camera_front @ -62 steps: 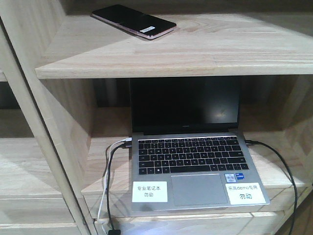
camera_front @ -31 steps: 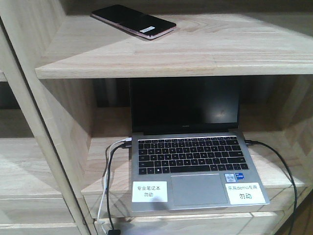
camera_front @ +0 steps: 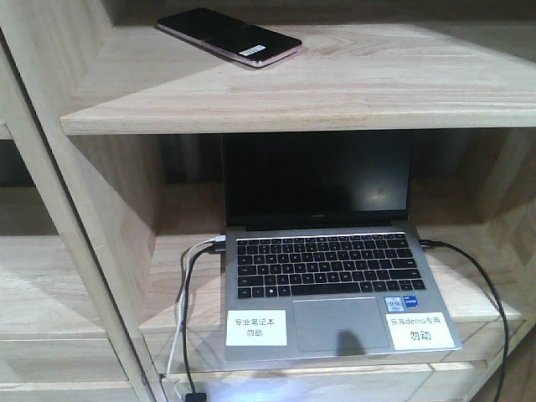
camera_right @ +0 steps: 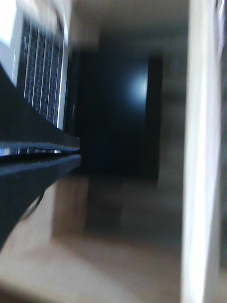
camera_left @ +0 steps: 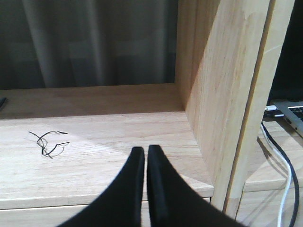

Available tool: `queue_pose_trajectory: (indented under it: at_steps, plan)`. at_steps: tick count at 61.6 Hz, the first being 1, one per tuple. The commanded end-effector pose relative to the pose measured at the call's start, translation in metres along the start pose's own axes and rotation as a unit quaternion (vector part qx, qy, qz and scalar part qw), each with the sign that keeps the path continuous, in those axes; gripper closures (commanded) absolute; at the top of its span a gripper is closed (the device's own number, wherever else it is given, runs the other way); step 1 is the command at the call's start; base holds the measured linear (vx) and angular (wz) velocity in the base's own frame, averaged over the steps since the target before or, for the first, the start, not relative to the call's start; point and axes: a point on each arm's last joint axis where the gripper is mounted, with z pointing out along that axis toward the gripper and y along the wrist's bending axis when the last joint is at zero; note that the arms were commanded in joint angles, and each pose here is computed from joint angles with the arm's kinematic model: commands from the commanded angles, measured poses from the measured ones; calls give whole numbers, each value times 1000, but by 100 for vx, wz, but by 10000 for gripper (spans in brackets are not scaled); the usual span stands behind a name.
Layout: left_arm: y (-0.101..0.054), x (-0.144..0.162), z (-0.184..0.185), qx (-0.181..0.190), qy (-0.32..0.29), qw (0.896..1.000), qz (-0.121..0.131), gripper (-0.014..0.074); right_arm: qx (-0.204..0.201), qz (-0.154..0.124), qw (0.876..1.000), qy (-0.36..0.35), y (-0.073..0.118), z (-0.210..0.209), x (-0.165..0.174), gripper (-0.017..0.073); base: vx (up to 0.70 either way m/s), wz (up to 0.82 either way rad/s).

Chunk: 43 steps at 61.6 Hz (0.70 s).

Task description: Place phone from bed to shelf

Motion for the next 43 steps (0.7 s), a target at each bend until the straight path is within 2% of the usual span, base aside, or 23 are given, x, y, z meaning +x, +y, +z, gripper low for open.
queue_pose_trajectory:
  at_steps: [1, 12, 25, 26, 33, 43]
  plan:
    - [1, -6, 0, -3, -38, 999, -5, 593, 27, -2, 999, -46, -4, 2, -2, 564, 0, 0]
    - [1, -6, 0, -3, -38, 999, -5, 593, 41, 4, 998, -47, -8, 11, 24, 564, 0, 0]
    - [1, -6, 0, -3, -38, 999, -5, 593, 61, 26, 996, -65, -12, 14, 52, 564, 0, 0]
    - [1, -6, 0, -3, -38, 999, -5, 593, 63, 20, 996, -67, -13, 15, 54, 564, 0, 0]
    - [1, -6, 0, -3, -38, 999, -5, 593, 64, 34, 994, -84, -13, 16, 71, 564, 0, 0]
    - [1, -6, 0, -3, -38, 999, -5, 593, 56, 35, 994, -88, -14, 23, 92, 564, 0, 0]
